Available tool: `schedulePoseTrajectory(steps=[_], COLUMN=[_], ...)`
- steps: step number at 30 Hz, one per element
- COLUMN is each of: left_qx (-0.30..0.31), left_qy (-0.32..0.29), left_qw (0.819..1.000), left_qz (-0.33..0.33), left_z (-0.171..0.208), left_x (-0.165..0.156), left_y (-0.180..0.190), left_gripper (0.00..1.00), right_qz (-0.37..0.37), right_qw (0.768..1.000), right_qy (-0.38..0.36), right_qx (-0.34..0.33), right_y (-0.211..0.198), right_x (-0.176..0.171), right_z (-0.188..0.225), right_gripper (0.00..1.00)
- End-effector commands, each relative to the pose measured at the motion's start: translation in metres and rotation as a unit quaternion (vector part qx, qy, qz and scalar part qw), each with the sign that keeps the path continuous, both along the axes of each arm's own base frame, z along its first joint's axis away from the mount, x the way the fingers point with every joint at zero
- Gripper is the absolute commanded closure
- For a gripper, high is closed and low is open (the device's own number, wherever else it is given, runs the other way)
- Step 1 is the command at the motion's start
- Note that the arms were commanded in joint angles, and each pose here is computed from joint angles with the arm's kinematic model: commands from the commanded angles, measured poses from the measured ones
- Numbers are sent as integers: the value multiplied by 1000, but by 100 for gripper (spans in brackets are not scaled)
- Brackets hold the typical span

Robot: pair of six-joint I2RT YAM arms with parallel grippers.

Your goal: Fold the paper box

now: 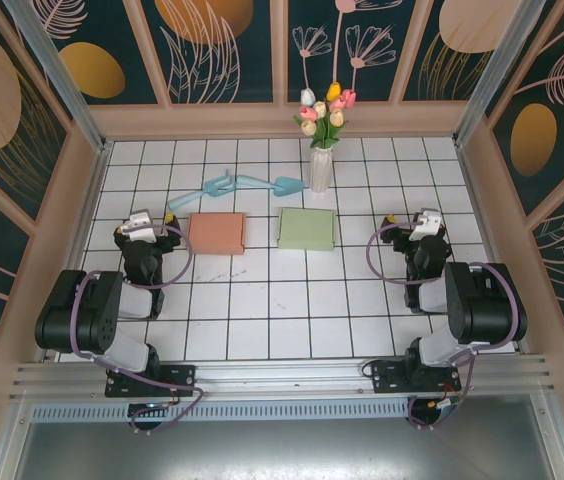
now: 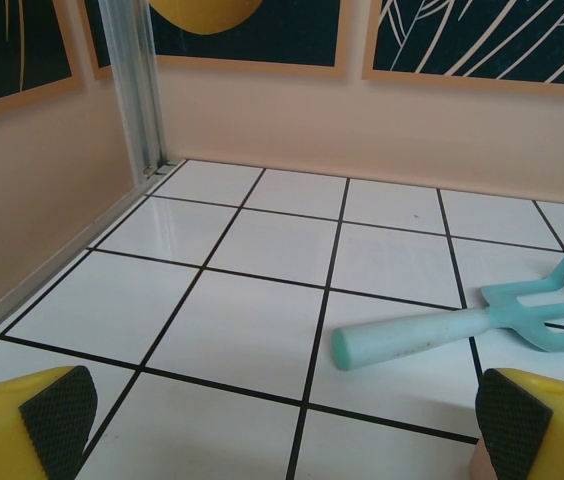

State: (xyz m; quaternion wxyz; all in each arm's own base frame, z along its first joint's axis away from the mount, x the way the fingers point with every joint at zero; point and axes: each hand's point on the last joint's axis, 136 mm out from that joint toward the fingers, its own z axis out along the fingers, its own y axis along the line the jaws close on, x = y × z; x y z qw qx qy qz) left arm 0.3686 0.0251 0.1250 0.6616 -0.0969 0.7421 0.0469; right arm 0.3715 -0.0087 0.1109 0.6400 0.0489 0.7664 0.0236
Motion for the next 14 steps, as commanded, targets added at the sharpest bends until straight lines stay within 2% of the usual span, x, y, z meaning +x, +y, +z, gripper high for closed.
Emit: schedulePoseTrajectory(steps=[1, 14], left_qx=[4, 6], left_qy=[-21, -17], left_qw=[1000, 1000], left_qz=[-4, -24], left_z=[13, 12], left_x=[4, 6], left_y=[0, -6], left_gripper=[1, 1], right_qz=[2, 1], right_qw=[1000, 1000], right_qy=[-16, -16], right_qx=[6, 6], right_y=[-1, -1], right_x=[6, 6], right_z=[10, 9], right_gripper=[1, 1])
